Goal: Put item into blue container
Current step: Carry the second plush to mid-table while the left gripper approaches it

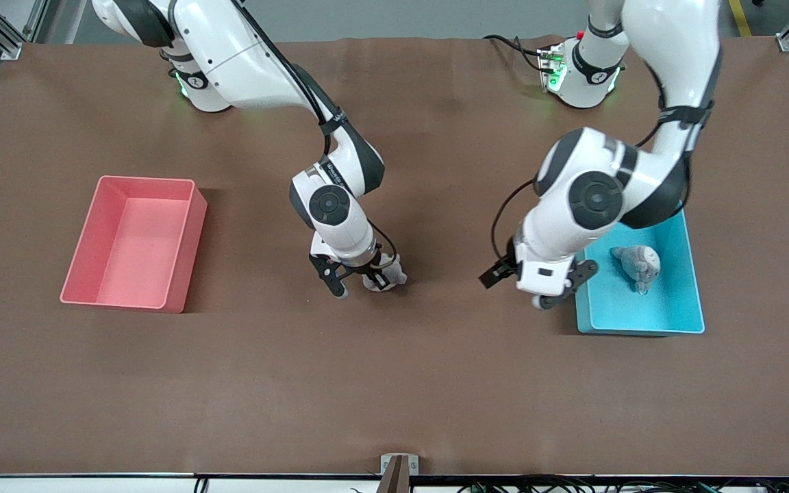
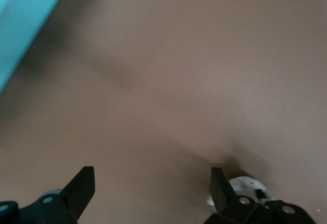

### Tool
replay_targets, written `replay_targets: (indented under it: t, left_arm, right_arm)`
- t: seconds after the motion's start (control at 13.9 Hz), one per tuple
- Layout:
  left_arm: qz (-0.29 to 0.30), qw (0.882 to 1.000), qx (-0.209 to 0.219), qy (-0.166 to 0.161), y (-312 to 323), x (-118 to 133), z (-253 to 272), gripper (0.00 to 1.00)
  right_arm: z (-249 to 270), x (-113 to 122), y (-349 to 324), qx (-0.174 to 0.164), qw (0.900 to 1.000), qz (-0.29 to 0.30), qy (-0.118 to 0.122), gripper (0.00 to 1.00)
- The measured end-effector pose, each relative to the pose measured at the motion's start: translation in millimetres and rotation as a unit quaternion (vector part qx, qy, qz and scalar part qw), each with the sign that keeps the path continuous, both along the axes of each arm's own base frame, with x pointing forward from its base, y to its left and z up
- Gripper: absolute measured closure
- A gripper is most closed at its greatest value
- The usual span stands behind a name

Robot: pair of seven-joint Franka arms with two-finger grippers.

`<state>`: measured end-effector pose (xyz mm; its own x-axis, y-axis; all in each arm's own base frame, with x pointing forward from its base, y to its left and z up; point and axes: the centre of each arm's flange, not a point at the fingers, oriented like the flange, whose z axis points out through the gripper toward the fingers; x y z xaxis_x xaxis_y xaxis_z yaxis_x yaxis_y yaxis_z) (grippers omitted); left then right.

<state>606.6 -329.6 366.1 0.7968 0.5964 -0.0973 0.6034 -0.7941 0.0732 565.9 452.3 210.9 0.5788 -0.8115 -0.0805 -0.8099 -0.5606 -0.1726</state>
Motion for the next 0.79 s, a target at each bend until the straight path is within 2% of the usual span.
replay_targets:
  t: [0.22, 0.43, 0.57, 0.79]
  left_arm:
    - [0.037, 0.999, -0.014, -0.013, -48, -14, -31, 0.00]
    - [0.070, 0.997, -0.030, -0.026, -74, -20, -54, 0.00]
    - [0.086, 0.995, -0.043, -0.036, -93, -26, -72, 0.00]
    - [0.115, 0.989, -0.072, -0.053, -128, -42, -106, 0.00]
  right_arm:
    - [7, 3, 3, 0.004, 1.000, -0.001, -0.007, 0.33]
    - [24, 18, -2, 0.000, 1.000, -0.003, -0.008, 0.03]
    - [42, 33, -17, -0.016, 1.000, 0.023, 0.009, 0.00]
    - [82, 59, -66, -0.040, 0.993, 0.103, 0.040, 0.00]
